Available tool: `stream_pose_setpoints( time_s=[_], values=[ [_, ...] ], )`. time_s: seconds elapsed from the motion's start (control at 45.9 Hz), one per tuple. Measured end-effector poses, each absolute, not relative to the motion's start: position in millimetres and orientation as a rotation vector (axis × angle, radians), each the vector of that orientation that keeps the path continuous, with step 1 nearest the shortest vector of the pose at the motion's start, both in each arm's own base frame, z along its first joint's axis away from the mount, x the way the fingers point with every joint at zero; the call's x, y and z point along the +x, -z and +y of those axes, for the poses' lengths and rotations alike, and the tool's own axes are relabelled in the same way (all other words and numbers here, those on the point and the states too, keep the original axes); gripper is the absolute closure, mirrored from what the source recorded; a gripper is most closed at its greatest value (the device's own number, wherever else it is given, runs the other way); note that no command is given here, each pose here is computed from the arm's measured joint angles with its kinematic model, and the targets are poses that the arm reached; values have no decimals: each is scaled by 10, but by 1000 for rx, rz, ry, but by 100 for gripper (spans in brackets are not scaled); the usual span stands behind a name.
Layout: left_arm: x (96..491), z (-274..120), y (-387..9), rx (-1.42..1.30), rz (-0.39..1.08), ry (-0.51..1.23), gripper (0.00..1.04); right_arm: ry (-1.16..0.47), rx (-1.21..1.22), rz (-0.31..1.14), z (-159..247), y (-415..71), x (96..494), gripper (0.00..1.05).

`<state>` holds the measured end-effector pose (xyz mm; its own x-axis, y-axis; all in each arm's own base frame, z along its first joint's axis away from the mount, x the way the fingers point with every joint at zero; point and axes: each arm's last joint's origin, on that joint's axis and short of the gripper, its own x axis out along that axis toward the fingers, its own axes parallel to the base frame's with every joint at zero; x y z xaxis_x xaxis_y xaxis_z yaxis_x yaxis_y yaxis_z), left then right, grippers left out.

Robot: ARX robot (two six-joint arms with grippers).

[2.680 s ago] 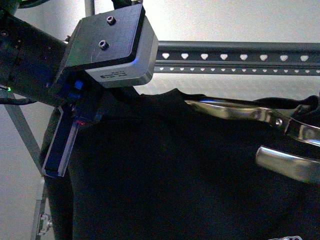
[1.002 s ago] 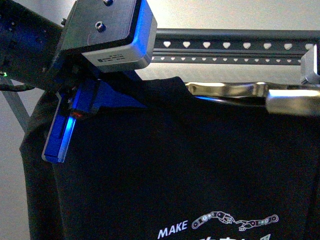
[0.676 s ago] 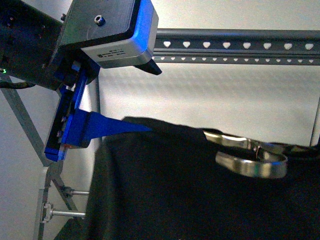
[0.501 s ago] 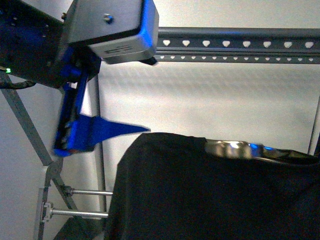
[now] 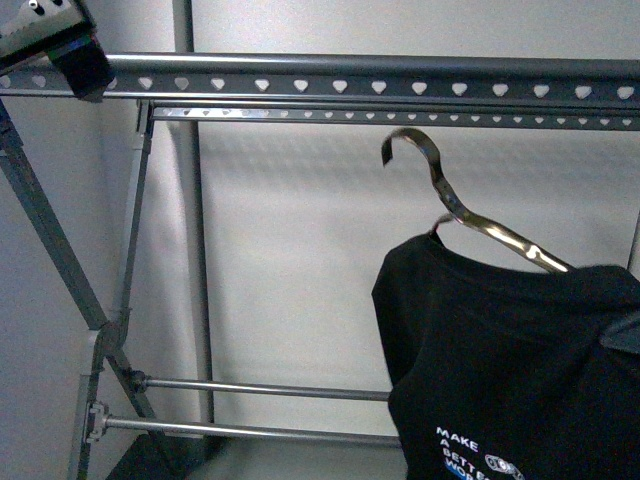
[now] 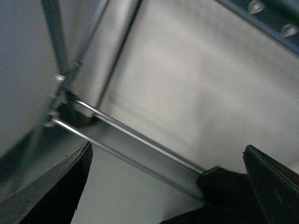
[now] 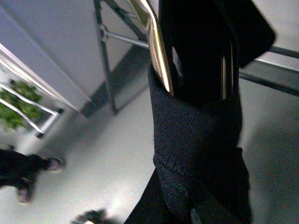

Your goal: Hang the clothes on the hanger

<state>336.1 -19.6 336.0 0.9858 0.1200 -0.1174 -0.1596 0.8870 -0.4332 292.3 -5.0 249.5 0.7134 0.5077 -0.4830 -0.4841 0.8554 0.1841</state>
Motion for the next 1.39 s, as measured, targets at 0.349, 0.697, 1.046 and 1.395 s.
stream_pose_setpoints(
  time_s=[0.349, 0.697, 1.046, 1.395],
  values=[
    [2525, -269, -2896, -46, -30, 14, 66, -437, 521, 361, 70, -3590, 3258, 102],
    [2020, -123, -2287, -7, 2, 7, 101, -287, 700, 402, 75, -4026, 4019, 102],
    [1613, -3, -1942, -4, 3, 2, 101, -119, 817, 441, 61, -3669, 4445, 102],
    [1370, -2, -1788, -2, 4, 1, 101, -96, 837, 460, -65, -3078, 4551, 102]
  ],
)
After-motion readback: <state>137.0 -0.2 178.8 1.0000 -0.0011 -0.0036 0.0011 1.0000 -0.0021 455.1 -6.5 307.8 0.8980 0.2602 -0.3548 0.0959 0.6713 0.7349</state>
